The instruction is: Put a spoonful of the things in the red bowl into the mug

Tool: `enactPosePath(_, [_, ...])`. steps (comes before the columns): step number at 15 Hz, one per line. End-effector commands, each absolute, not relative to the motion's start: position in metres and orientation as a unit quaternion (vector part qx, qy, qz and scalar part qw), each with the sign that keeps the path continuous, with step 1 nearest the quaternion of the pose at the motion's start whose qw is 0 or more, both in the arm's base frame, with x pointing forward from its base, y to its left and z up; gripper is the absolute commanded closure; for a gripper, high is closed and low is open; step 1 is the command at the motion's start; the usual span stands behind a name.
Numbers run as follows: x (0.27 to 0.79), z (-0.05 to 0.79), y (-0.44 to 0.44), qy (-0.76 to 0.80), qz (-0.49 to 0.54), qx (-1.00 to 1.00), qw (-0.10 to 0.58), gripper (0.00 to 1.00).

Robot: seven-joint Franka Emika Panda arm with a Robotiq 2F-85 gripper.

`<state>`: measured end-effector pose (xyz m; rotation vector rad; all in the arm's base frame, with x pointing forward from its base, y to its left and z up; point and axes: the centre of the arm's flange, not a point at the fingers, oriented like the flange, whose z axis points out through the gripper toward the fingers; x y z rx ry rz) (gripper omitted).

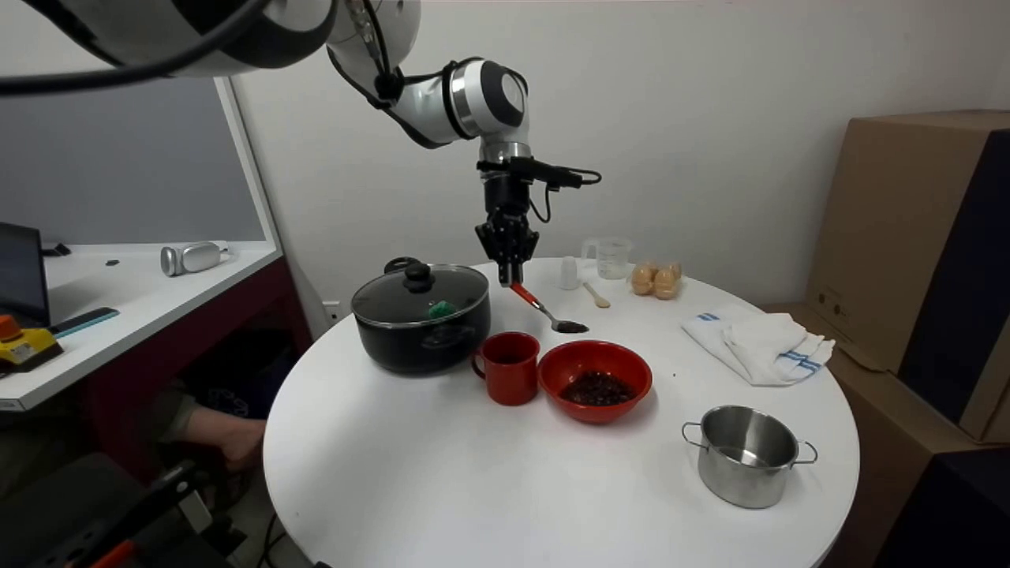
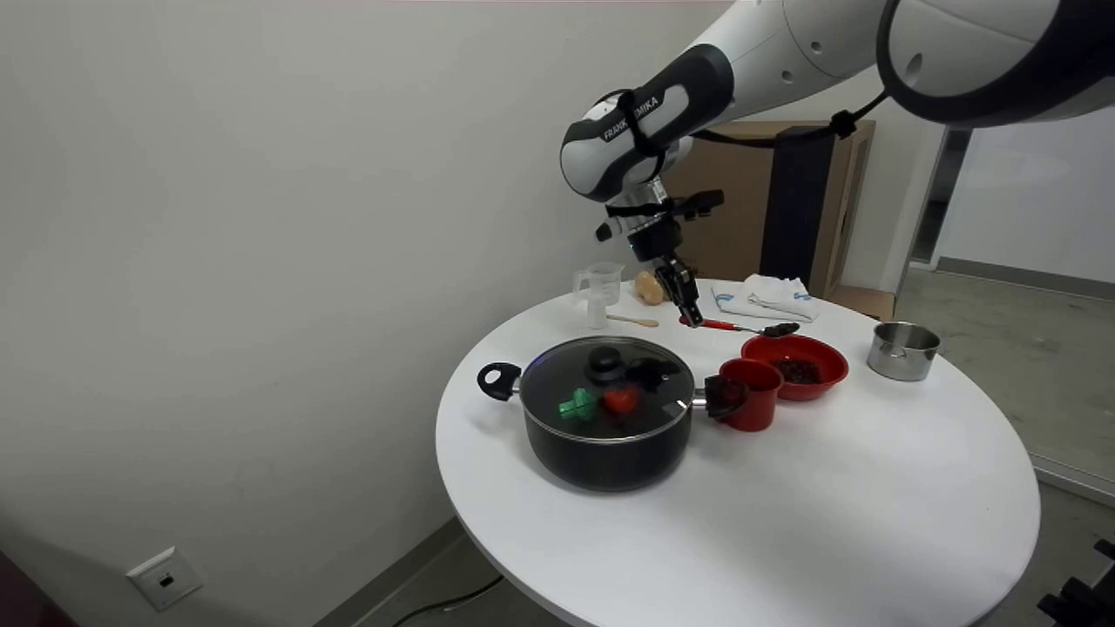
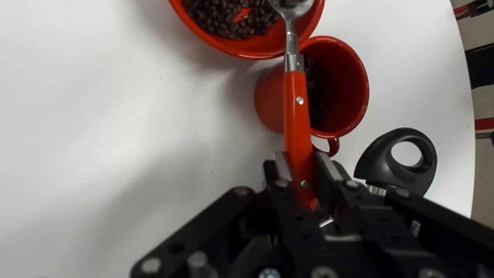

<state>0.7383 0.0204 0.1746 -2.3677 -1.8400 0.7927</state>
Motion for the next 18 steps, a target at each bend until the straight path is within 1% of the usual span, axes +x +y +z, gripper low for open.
enactPosePath(1, [0.739,0.194,0.042,-0.600,0.265,-0.755,0.010,0.91])
enactPosePath(12, [0.725,0.217,0.115,-0.644,0.246,-0.724,0.012,0.91])
enactPosePath(18, [0.711,0.211,0.121,-0.646,0.239,-0.724,0.034,0.91])
